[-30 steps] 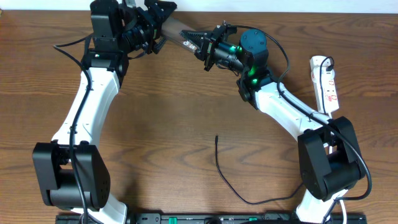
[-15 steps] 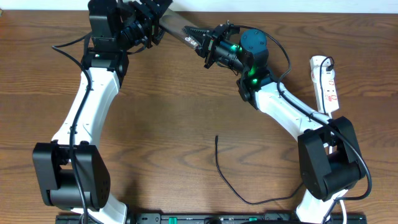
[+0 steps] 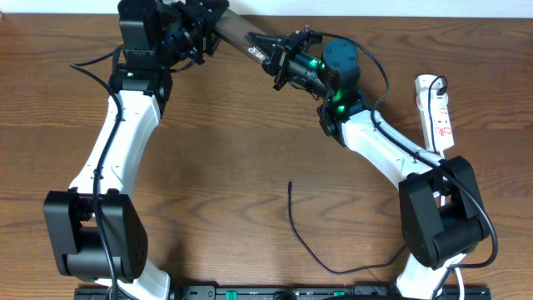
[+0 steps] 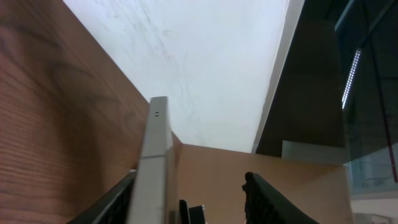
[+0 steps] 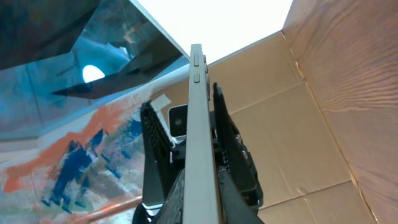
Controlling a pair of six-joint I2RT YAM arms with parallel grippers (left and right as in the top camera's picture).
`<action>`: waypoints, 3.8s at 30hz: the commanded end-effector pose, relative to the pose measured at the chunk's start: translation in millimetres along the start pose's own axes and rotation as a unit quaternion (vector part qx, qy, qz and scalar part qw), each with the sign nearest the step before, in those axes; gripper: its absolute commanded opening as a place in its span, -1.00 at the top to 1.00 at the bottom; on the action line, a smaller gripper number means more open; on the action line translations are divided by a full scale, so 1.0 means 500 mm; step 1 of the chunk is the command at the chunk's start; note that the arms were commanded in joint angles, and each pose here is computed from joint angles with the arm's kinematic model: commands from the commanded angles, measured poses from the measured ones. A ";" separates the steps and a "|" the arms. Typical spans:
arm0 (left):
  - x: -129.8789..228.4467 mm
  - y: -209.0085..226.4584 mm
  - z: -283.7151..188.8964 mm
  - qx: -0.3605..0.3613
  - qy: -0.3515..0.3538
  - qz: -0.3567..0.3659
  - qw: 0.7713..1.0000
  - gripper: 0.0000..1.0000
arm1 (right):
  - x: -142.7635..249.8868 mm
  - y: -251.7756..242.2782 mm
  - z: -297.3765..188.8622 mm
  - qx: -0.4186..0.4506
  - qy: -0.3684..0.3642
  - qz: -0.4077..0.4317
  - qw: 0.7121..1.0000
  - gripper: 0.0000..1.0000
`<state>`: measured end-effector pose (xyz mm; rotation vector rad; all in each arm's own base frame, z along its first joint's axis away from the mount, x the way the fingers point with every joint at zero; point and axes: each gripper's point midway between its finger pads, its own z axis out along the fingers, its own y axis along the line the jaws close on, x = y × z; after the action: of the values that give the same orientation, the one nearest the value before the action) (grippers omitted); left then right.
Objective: Plug charger to phone and switch on socket
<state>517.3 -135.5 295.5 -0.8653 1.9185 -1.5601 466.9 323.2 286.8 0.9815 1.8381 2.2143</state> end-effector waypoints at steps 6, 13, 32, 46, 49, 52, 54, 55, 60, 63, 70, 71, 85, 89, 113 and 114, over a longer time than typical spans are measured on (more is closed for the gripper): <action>0.009 -0.015 -0.012 -0.005 0.001 0.000 1.000 0.03 | 0.031 0.017 0.009 -0.013 0.014 -0.071 0.997 0.97; 0.008 -0.016 -0.012 -0.004 0.001 0.000 1.000 0.02 | 0.033 0.016 0.009 -0.012 0.016 -0.084 0.996 0.97; 0.004 -0.015 -0.012 -0.005 -0.005 0.000 1.000 0.63 | 0.045 0.009 0.014 -0.008 0.023 -0.083 0.996 0.98; 0.005 -0.015 -0.012 -0.005 -0.005 0.005 1.000 0.85 | 0.054 -0.001 0.019 -0.001 0.028 -0.079 0.997 0.98; 0.005 -0.015 -0.012 -0.005 -0.005 0.013 1.000 0.85 | 0.054 -0.001 0.019 -0.001 0.028 -0.079 0.997 0.98; 0.005 -0.015 -0.012 -0.005 -0.005 0.014 1.000 0.85 | 0.053 -0.002 0.019 0.000 0.027 -0.078 0.997 0.97; 0.005 -0.015 -0.012 -0.005 -0.005 0.014 1.000 0.85 | 0.053 -0.002 0.019 0.000 0.027 -0.078 0.997 0.98; 0.005 -0.015 -0.012 -0.005 -0.005 0.014 1.000 0.85 | 0.053 -0.002 0.019 0.000 0.027 -0.078 0.997 0.98; 0.005 -0.015 -0.012 -0.005 -0.005 0.014 1.000 0.85 | 0.053 -0.002 0.019 0.000 0.027 -0.078 0.997 0.56; 0.005 -0.015 -0.012 -0.005 -0.005 0.014 1.000 0.85 | 0.053 -0.002 0.019 0.000 0.027 -0.078 0.997 0.34; 0.005 -0.015 -0.012 -0.005 -0.005 0.014 1.000 0.85 | 0.053 -0.002 0.019 0.000 0.027 -0.078 0.997 -0.86; 0.004 -0.015 -0.012 -0.005 -0.005 0.014 1.000 0.85 | 0.053 -0.002 0.019 0.000 0.027 -0.078 0.997 -0.98; -0.073 -0.007 -0.062 -0.002 -0.032 0.009 0.999 0.85 | 0.049 0.000 0.016 0.001 0.028 -0.079 0.996 -0.98; -0.116 -0.003 -0.104 0.004 -0.036 0.001 0.999 0.85 | 0.044 0.002 0.012 0.001 0.028 -0.080 0.996 -0.99; -0.101 -0.072 -0.336 0.125 0.168 0.147 0.967 0.86 | -0.040 -0.126 -0.037 0.143 0.032 -0.283 0.948 -0.99; -0.101 -0.073 -0.336 0.126 0.168 0.151 0.966 0.86 | -0.043 -0.139 -0.041 0.157 0.035 -0.287 0.944 -0.98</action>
<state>451.7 14.9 348.7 -0.3488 1.8850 -1.7806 456.0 314.2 211.3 0.5247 2.1862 1.7312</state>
